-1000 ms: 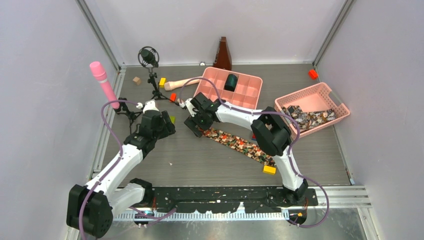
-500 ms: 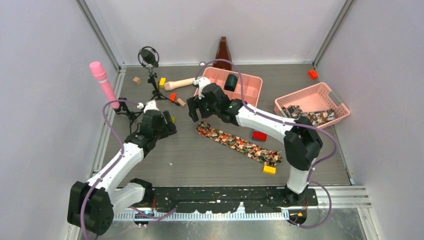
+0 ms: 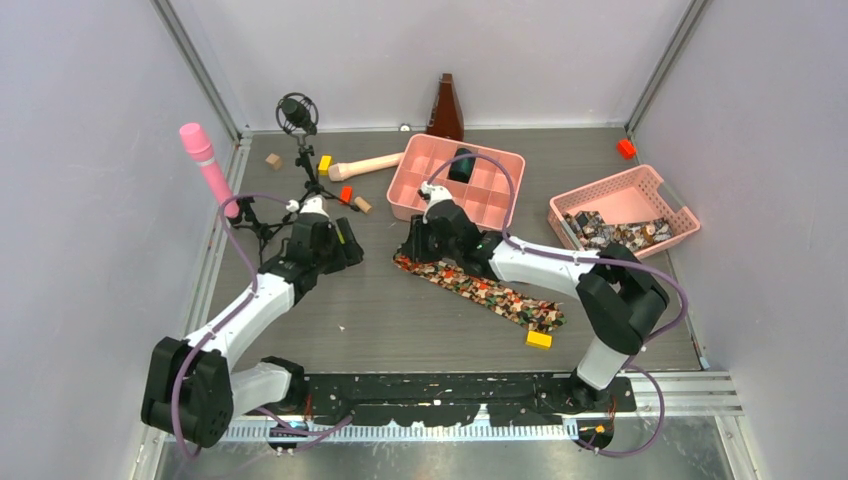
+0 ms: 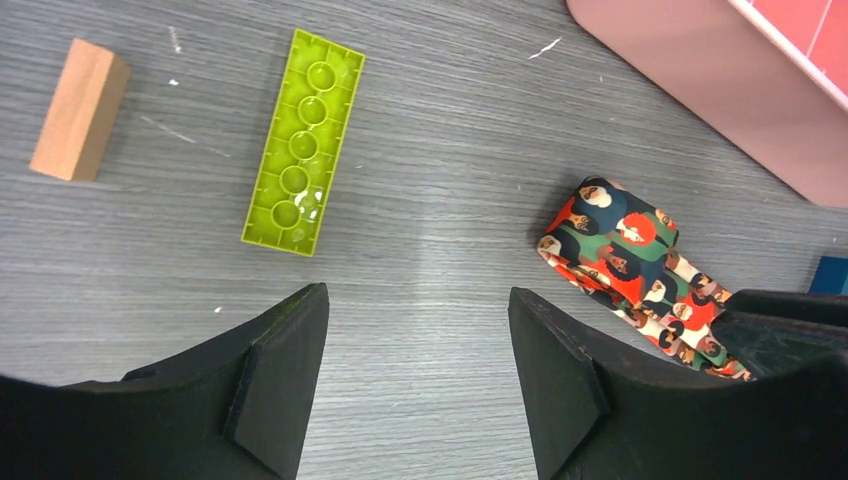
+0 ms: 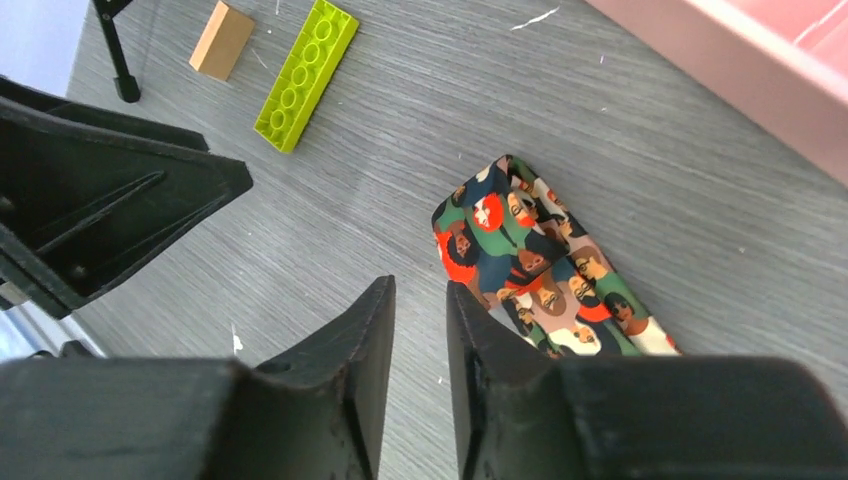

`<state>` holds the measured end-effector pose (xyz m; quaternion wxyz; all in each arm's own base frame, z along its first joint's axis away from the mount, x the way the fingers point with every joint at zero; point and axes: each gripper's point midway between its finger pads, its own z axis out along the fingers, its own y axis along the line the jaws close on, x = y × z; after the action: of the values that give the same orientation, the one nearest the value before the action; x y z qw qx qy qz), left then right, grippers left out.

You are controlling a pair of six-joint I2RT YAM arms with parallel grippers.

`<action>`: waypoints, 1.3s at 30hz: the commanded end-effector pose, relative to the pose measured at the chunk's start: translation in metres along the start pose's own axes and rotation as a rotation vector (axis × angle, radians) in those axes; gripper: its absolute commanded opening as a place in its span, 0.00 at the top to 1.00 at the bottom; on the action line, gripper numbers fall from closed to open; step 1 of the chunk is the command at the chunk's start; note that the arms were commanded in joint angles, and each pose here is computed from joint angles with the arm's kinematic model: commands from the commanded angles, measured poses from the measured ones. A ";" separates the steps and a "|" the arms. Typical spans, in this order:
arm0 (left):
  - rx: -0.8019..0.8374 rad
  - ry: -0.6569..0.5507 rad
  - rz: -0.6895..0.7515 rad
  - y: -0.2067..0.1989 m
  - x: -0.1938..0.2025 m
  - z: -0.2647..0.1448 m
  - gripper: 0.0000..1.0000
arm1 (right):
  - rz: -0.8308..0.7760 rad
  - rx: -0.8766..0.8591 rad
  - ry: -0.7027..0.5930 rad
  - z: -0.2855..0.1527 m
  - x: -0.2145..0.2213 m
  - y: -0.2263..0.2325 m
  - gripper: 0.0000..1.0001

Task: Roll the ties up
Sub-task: Roll the tie at the center of the board.

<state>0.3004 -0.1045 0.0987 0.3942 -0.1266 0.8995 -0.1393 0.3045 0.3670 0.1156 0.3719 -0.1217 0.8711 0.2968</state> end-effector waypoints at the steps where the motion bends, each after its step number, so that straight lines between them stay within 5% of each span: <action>1: 0.093 -0.062 -0.014 -0.026 -0.028 0.002 0.31 | 0.073 -0.106 -0.149 -0.018 -0.040 0.027 0.72; 4: 0.106 -0.057 -0.017 -0.029 -0.028 0.005 0.31 | 0.078 -0.145 -0.147 -0.021 -0.035 0.031 0.81; 15: 0.120 -0.048 -0.013 -0.032 -0.027 0.011 0.31 | 0.038 -0.111 -0.193 -0.029 -0.042 0.024 0.83; 22: 0.269 0.007 0.021 -0.061 -0.020 0.017 0.37 | 0.056 -0.173 -0.126 -0.010 -0.038 0.040 0.99; 39: 0.328 0.065 -0.035 -0.075 -0.010 0.045 0.41 | 0.179 0.035 -0.070 0.032 -0.010 -0.010 1.00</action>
<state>0.3315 -0.1667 0.0789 0.3490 -0.0780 0.8957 -0.2643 0.3163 0.3793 0.0896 0.3520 -0.0583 0.8761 0.3242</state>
